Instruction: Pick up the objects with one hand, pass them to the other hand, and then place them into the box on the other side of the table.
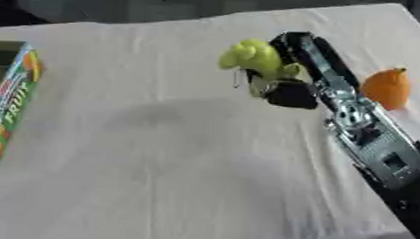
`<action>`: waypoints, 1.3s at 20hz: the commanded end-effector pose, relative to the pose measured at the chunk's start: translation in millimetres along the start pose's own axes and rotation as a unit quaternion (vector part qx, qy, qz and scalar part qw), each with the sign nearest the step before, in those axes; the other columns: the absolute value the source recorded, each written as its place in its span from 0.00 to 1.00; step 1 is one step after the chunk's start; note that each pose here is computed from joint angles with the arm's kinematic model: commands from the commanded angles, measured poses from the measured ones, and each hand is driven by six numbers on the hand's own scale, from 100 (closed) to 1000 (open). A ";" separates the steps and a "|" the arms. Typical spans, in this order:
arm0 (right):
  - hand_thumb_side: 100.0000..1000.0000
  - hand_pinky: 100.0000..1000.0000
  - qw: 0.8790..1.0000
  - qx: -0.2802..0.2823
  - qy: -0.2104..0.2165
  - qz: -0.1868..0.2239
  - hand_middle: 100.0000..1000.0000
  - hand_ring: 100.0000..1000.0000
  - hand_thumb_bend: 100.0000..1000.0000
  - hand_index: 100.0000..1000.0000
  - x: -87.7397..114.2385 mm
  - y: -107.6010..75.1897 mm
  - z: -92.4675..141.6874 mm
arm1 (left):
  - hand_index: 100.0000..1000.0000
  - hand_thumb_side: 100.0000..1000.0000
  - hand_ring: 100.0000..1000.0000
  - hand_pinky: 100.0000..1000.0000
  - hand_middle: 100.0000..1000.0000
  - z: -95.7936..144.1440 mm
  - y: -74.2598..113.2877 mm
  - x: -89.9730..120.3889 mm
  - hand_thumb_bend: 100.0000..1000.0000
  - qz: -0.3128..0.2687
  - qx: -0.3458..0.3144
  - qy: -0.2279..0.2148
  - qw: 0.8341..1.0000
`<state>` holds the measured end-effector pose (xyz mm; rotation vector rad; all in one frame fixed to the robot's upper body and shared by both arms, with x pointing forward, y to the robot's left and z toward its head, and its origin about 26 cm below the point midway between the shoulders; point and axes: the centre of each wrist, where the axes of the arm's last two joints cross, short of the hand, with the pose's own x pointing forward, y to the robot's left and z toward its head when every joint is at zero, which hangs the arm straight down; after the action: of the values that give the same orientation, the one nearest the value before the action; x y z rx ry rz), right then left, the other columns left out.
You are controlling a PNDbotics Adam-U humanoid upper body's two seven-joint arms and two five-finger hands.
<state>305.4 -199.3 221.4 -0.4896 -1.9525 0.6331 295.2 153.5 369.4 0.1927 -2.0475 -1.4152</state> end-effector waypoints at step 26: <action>0.00 0.67 0.997 0.056 -0.055 -0.026 0.31 0.44 0.10 0.51 43.1 16.9 -10.6 | 0.75 0.36 0.75 0.65 0.66 -39.0 -19.8 -19.3 0.25 0.045 -0.172 0.029 0.984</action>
<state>301.4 -160.1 234.7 -0.3438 -1.9761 0.7491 328.2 120.7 346.2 -0.0118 -1.7239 -1.6409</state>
